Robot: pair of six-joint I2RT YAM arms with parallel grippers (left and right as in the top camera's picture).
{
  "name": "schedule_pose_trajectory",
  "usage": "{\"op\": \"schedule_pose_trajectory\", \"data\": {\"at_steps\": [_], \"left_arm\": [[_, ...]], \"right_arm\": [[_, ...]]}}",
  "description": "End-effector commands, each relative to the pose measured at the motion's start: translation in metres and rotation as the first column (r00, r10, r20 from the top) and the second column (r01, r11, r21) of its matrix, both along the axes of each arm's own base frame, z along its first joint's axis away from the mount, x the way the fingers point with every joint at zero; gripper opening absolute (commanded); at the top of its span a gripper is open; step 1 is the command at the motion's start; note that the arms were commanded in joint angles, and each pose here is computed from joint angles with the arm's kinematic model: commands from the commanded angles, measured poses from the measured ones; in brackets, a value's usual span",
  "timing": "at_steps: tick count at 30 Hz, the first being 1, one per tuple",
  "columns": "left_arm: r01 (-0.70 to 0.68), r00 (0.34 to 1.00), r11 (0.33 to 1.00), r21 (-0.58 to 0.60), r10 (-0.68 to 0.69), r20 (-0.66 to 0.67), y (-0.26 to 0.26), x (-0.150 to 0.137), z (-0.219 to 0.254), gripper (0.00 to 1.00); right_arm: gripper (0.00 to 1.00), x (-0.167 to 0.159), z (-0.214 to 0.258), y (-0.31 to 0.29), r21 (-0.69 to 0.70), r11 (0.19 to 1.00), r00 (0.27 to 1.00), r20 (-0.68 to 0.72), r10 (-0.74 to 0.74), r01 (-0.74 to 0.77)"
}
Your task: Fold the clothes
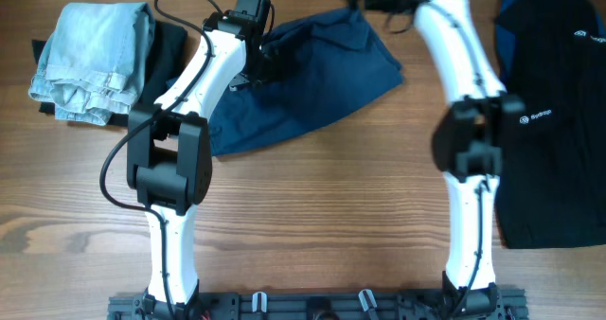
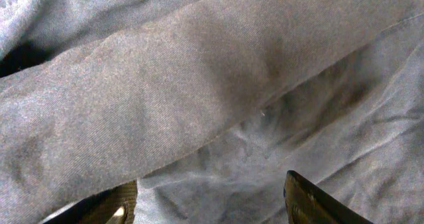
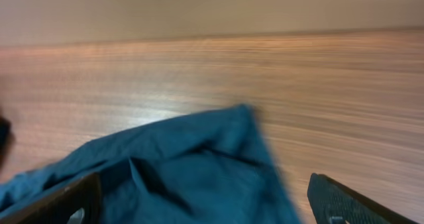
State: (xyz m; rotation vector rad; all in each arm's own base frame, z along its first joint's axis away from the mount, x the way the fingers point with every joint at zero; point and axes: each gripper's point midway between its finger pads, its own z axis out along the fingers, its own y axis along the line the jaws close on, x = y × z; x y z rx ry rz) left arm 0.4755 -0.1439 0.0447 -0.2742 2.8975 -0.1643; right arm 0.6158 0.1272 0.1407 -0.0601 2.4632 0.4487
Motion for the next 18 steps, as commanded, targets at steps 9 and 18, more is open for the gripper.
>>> {"op": "schedule_pose_trajectory", "data": {"at_steps": [9, 18], "left_arm": [[0.004, 1.0, 1.0, 0.019, -0.004, 0.008, 0.004, 0.004, -0.001, 0.71], [0.004, 1.0, 1.0, 0.01, -0.004, 0.005, 0.002, 0.003, -0.001, 0.7]], "right_arm": [[0.04, -0.077, -0.109, 0.004, -0.041, 0.988, 0.92, -0.37, 0.126, -0.151], [0.04, -0.059, -0.141, 0.021, -0.029, 0.989, 0.952, -0.275, 0.131, -0.144]]}}
